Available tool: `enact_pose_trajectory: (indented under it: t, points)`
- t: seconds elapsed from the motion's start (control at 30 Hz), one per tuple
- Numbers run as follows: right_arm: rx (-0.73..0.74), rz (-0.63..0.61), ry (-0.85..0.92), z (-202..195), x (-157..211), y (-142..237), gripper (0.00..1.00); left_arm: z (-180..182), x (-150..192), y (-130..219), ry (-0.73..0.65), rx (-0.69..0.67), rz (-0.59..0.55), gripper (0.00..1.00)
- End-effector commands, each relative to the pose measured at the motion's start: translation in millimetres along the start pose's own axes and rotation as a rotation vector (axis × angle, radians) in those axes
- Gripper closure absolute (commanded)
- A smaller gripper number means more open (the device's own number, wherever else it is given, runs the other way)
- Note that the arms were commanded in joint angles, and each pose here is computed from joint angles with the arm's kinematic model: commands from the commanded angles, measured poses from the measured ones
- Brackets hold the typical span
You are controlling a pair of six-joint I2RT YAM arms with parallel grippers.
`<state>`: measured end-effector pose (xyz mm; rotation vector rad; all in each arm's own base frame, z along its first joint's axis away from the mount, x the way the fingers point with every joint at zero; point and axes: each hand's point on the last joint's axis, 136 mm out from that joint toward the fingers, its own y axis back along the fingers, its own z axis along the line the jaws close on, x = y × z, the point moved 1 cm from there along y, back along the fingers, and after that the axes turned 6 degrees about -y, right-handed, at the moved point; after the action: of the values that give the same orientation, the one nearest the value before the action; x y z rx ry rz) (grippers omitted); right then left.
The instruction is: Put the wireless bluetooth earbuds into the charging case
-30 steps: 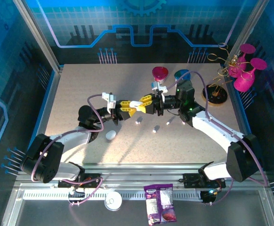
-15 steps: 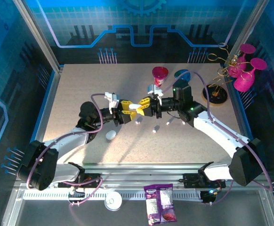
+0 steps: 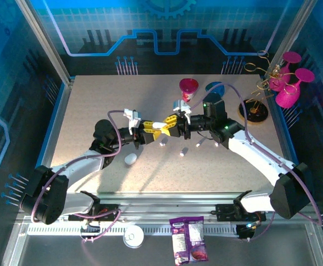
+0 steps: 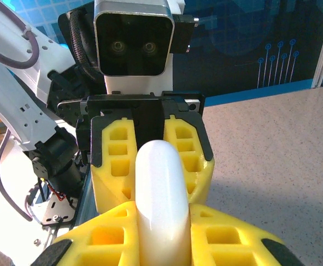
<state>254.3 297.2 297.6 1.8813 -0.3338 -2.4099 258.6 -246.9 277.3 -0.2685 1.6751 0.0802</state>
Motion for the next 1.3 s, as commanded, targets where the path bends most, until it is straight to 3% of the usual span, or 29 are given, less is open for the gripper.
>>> enact_pose_trajectory:
  t: [0.0,0.1,0.23,0.47,0.5,0.57,0.7,1.0,1.03,1.13,1.27]
  points:
    - [-0.036,0.002,0.027,11,-8,-3,0.9,-6,-18,-2,-0.054,0.022,-0.04,0.77]
    - [-0.036,0.006,0.023,10,-7,-4,0.89,-6,-18,-2,-0.054,0.026,-0.039,0.76]
    - [-0.041,0.008,0.024,11,-8,-4,0.89,-7,-19,-3,-0.053,0.035,-0.037,0.69]
    - [-0.047,0.014,0.021,12,-7,-4,0.89,-10,-18,-3,-0.054,0.055,-0.033,0.78]
    - [-0.047,0.016,0.018,12,-6,-4,0.89,-11,-18,-3,-0.053,0.056,-0.033,0.77]
    - [-0.048,0.02,0.014,11,-6,-5,0.89,-10,-17,-3,-0.051,0.054,-0.032,0.66]
    - [-0.049,0.022,0.014,12,-5,-5,0.89,-11,-18,-2,-0.053,0.056,-0.033,0.64]
    - [-0.044,0.018,0.013,12,-6,-4,0.88,-14,-16,-2,-0.056,0.073,-0.028,0.91]
    - [-0.04,0.017,0.014,11,-6,-4,0.85,-14,-15,-2,-0.058,0.072,-0.028,0.93]
    - [-0.013,0.01,0.019,9,-8,-3,0.56,-16,-14,-1,-0.076,0.08,-0.028,0.99]
    - [0.045,-0.003,0.024,1,-10,-1,0.42,-23,-12,1,-0.115,0.114,-0.029,1.0]
